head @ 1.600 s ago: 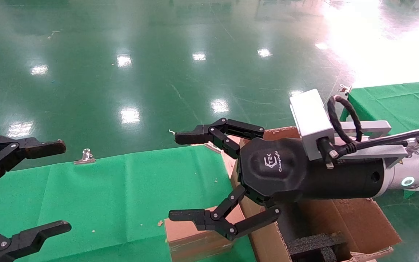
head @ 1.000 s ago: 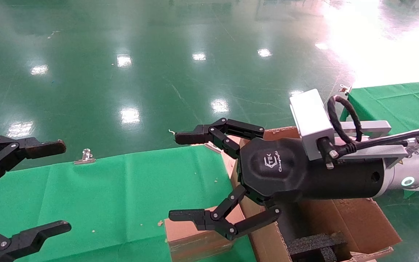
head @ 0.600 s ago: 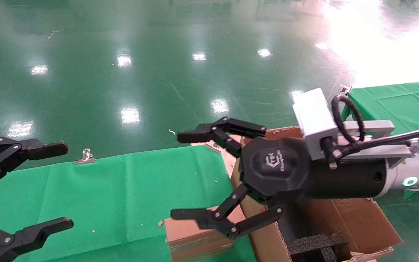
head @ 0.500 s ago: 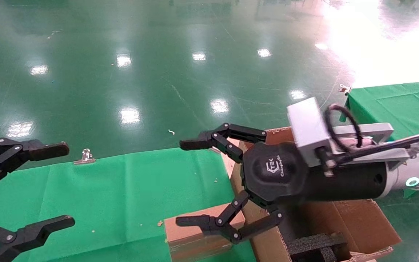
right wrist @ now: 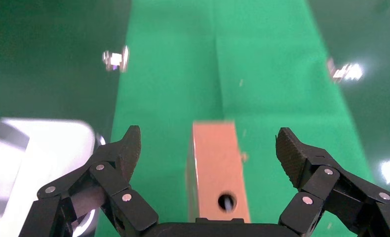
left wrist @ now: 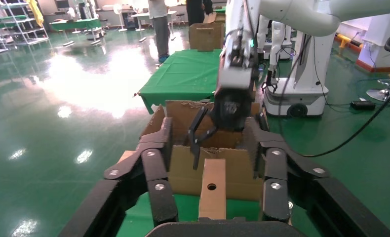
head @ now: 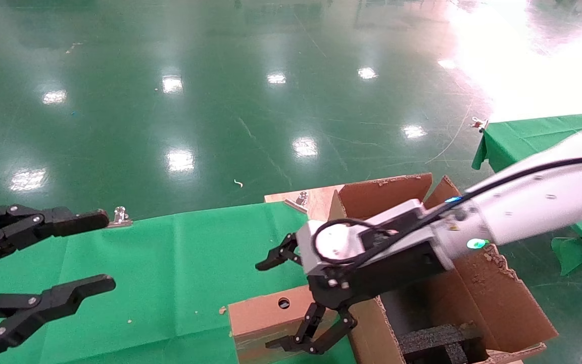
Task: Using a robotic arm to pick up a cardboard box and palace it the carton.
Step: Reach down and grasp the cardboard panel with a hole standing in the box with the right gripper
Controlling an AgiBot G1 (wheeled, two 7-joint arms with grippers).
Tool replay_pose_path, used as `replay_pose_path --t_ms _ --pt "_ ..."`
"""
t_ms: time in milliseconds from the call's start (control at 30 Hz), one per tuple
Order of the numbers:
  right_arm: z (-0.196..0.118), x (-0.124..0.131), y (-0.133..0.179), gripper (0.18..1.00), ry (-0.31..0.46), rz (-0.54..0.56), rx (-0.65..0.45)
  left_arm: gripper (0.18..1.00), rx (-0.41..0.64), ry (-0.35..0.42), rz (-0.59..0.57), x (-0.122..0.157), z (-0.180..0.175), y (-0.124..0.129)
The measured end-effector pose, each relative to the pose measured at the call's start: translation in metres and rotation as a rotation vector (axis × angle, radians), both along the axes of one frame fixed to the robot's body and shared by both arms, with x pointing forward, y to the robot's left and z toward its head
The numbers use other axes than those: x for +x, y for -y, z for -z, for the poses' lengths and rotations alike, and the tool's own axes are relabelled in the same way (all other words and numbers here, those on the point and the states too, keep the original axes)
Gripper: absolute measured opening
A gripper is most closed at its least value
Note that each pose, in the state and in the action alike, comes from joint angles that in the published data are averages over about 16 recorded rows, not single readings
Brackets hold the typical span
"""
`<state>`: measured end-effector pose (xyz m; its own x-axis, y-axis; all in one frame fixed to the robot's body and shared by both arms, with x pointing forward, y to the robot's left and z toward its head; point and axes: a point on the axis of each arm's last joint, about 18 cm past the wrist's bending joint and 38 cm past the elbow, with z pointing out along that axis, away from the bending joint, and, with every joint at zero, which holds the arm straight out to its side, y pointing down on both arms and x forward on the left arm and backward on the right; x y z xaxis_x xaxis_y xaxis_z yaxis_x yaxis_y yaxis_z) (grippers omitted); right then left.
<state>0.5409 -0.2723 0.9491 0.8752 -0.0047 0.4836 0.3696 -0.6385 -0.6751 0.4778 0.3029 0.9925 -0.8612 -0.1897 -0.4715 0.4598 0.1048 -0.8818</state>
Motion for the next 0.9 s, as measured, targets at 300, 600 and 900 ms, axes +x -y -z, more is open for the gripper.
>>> replay_pose_path --t_ms 300,600,900 --pt "0.012 0.026 -0.012 1.001 -0.013 0.010 -0.182 0.456 0.000 0.000 0.000 0.000 0.000 0.000" --pt "0.016 0.046 -0.020 1.001 -0.007 0.011 -0.330 0.297 0.000 0.000 0.000 0.000 0.000 0.000" --pt "0.017 0.057 -0.028 1.001 0.000 -0.005 -0.446 0.217 0.000 0.000 0.000 0.000 0.000 0.000"
